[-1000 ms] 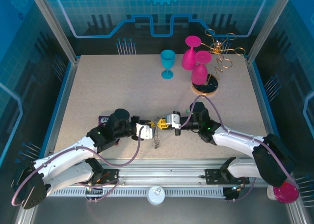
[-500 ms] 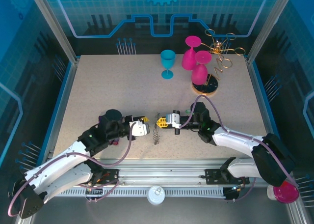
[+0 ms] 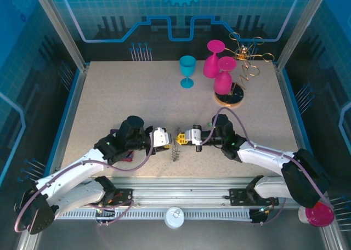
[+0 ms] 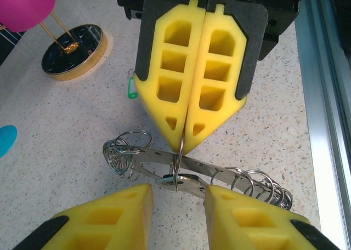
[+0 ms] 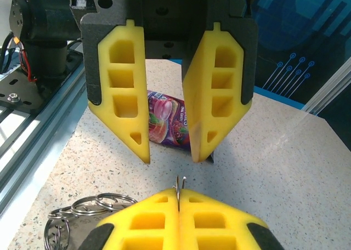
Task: Put the keys on the keyring
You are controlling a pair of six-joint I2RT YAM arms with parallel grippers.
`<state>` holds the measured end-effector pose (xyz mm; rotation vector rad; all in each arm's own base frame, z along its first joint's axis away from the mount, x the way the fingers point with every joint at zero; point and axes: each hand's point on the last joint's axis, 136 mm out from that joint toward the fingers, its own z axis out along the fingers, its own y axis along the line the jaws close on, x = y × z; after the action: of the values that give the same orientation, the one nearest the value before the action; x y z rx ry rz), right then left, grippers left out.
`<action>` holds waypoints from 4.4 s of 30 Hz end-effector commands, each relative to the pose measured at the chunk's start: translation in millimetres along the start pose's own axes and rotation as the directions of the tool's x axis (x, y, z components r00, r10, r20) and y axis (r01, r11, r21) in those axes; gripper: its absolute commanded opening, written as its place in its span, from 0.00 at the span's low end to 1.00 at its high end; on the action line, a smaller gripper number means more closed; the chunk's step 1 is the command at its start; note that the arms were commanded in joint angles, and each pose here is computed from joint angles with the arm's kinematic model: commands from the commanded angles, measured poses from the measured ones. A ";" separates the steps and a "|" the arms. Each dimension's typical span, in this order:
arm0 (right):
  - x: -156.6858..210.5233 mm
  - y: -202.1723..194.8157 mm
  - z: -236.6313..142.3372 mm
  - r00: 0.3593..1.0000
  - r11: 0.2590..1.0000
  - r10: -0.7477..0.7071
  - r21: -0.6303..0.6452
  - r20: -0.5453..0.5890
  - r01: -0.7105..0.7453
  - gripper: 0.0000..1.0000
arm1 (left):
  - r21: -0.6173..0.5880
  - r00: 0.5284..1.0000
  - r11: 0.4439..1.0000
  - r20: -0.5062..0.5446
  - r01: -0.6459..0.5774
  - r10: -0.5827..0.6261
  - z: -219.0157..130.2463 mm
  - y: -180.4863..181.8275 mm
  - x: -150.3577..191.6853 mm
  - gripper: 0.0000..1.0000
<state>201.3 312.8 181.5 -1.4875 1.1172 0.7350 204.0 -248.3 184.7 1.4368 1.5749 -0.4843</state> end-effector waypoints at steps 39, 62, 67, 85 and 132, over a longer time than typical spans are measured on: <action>-25.9 -6.3 10.2 0.997 1.000 -0.021 0.006 0.079 0.021 0.00 | 0.035 0.998 0.998 0.050 0.043 -0.045 3.9 6.8 -21.8 0.00; -31.2 -33.1 -38.4 0.928 0.883 0.372 0.323 -0.036 -0.341 0.35 | -0.465 0.342 0.246 0.134 0.850 -0.930 -52.9 70.3 10.6 0.00; -52.3 -9.8 -7.5 0.943 0.914 0.328 0.236 0.048 -0.330 0.36 | -0.471 0.096 -0.002 0.184 0.882 -0.978 -56.6 62.2 15.7 0.00; -2.9 -0.8 58.1 0.912 0.878 0.407 0.253 0.051 -0.406 0.48 | -0.426 -0.299 -0.335 0.150 0.840 -0.942 -40.2 34.3 14.4 0.00; 0.9 7.7 55.3 0.963 0.936 0.253 0.229 0.091 -0.267 0.38 | -0.351 -0.571 -0.598 0.187 0.721 -0.799 -24.9 14.8 41.6 0.00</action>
<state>204.5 361.8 155.6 -1.0936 1.4200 0.8033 214.9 -199.9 162.9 -1.0754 2.6878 -0.8986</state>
